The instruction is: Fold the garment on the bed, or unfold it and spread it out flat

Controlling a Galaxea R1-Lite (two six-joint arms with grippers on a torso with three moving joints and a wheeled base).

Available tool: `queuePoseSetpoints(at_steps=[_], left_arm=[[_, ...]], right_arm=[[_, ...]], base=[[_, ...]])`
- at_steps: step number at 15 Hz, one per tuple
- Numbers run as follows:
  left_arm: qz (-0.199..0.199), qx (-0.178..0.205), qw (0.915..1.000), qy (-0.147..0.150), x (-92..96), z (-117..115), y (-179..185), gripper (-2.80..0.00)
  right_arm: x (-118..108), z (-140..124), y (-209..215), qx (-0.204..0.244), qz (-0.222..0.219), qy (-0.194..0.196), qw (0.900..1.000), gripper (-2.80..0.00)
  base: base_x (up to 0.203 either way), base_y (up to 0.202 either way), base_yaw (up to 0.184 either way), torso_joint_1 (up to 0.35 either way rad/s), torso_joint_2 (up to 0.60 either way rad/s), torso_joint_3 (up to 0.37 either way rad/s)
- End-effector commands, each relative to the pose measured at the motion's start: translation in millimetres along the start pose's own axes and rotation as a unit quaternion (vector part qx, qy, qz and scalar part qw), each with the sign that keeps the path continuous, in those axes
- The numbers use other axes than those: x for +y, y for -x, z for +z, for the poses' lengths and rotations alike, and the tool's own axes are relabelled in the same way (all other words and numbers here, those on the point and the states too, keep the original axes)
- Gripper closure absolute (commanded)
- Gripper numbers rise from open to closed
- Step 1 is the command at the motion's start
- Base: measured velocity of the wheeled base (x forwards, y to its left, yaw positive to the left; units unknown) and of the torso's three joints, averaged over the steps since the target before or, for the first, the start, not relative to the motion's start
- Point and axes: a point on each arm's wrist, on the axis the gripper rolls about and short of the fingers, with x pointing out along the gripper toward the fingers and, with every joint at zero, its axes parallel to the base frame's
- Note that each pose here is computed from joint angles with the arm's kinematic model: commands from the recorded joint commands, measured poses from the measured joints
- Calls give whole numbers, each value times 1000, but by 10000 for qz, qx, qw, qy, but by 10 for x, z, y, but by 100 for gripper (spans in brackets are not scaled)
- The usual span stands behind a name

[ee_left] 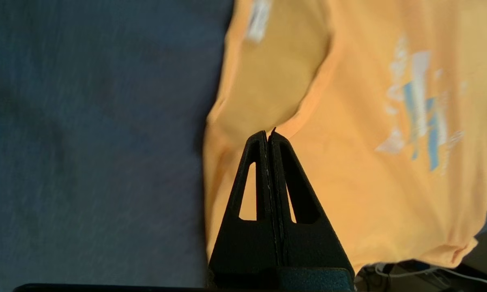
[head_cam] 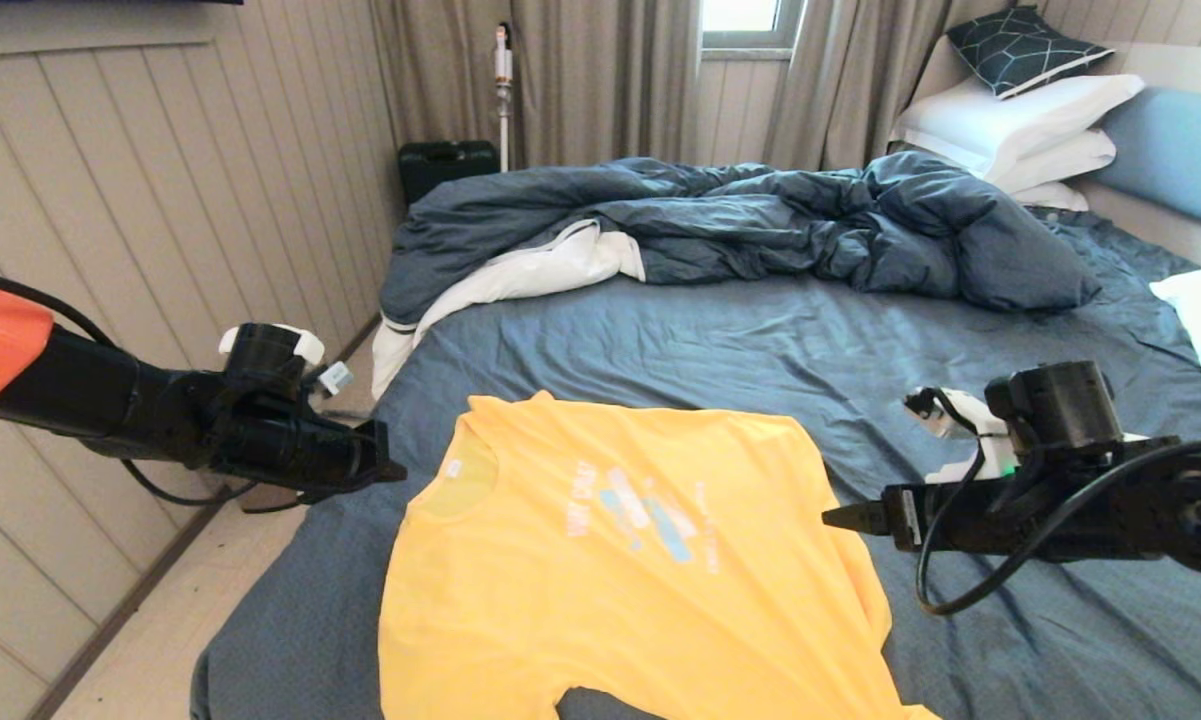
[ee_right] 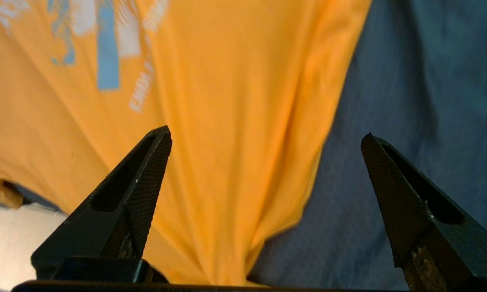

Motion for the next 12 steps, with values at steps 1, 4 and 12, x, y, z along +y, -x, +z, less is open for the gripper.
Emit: queuePoseSetpoints(at_steps=[1,4,12], left_arm=[[78,141,9998,126,74,-98,23,0],[154,340,9991,217,120,-232,35,0],[0,-223,9997,-28,-80,-391,706,0]], right_arm=[[-176,-138,-69,293,134,-292,9991,-280],[-284,-433,-65,752,388,-648,9943,-280],[-243,-590,437,262,318,-672,9969,0]], base=[[0,0,0,0,0,0],[0,0,0,0,0,0],[0,0,0,0,0,0]])
